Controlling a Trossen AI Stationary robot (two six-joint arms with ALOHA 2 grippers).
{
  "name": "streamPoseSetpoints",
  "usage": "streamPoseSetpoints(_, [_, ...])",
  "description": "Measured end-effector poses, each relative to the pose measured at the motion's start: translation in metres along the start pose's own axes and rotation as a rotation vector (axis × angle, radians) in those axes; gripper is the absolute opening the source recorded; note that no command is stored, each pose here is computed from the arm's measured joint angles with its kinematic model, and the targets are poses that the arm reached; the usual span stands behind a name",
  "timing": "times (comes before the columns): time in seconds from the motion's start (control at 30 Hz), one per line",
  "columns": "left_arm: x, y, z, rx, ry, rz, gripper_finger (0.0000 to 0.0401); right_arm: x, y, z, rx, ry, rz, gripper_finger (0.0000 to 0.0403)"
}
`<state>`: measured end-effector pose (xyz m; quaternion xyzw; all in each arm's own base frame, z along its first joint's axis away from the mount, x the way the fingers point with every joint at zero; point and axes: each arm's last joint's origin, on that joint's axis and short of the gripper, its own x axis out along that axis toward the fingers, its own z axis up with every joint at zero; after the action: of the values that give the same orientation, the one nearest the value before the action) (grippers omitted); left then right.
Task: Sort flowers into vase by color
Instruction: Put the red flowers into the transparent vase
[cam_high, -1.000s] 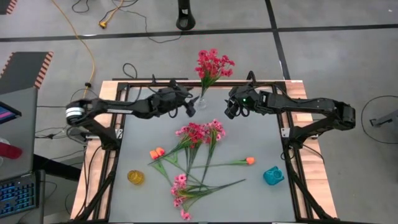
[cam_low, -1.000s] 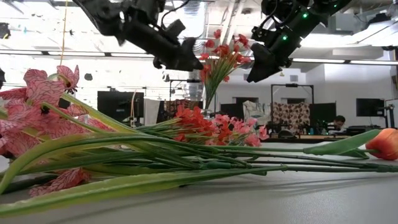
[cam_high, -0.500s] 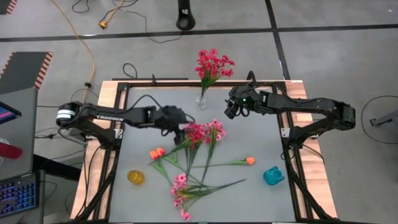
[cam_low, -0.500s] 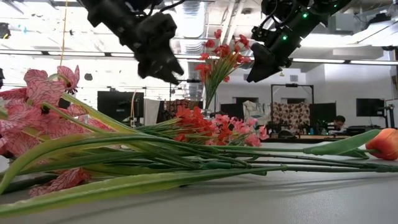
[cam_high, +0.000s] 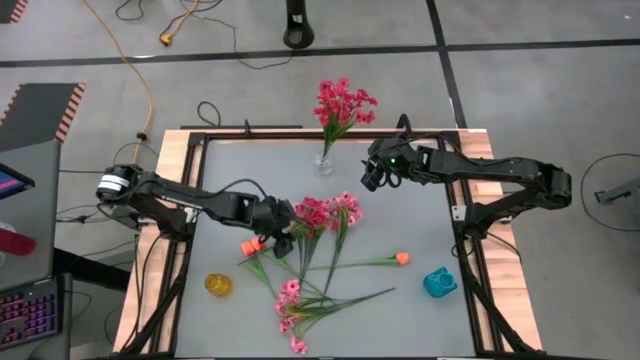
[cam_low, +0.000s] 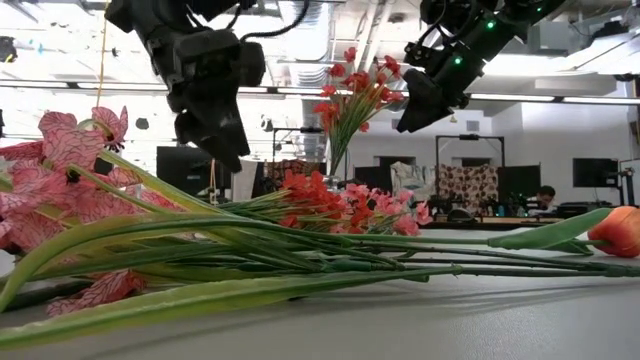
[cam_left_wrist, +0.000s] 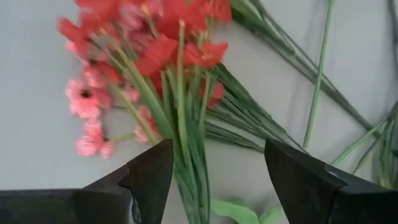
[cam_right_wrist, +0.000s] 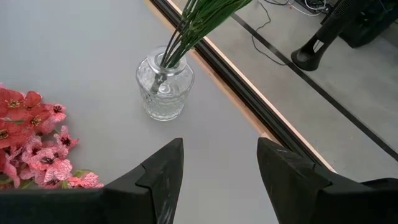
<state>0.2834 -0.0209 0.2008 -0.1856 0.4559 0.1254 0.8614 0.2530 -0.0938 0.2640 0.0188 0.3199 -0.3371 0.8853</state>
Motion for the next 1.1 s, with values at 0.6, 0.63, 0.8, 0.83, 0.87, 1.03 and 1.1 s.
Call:
streamPoseSetpoints(0.6, [0.053,0.003,-0.018,-0.019,0.146,0.112,0.0198,-0.001,0.003,0.000,-0.008,-0.002,0.011,0.0230])
streamPoseSetpoints(0.63, [0.053,0.003,-0.018,-0.019,0.148,0.113,0.0187,-0.001,0.003,0.000,-0.008,-0.002,0.011,0.0230])
streamPoseSetpoints(0.8, [0.052,0.003,-0.018,-0.020,0.152,0.111,0.0125,-0.001,0.003,0.000,-0.008,-0.002,0.011,0.0230])
streamPoseSetpoints(0.83, [0.052,0.003,-0.018,-0.020,0.152,0.111,0.0113,-0.001,0.003,0.000,-0.008,-0.001,0.011,0.0230])
streamPoseSetpoints(0.87, [0.052,0.003,-0.018,-0.020,0.151,0.110,0.0100,-0.001,0.003,0.000,-0.008,-0.001,0.011,0.0230])
streamPoseSetpoints(1.03, [0.052,0.003,-0.018,-0.022,0.152,0.110,0.0041,-0.001,0.003,0.000,-0.008,-0.001,0.011,0.0230])
streamPoseSetpoints(1.1, [0.052,0.003,-0.018,-0.022,0.152,0.111,0.0020,-0.001,0.003,0.000,-0.008,-0.001,0.010,0.0230])
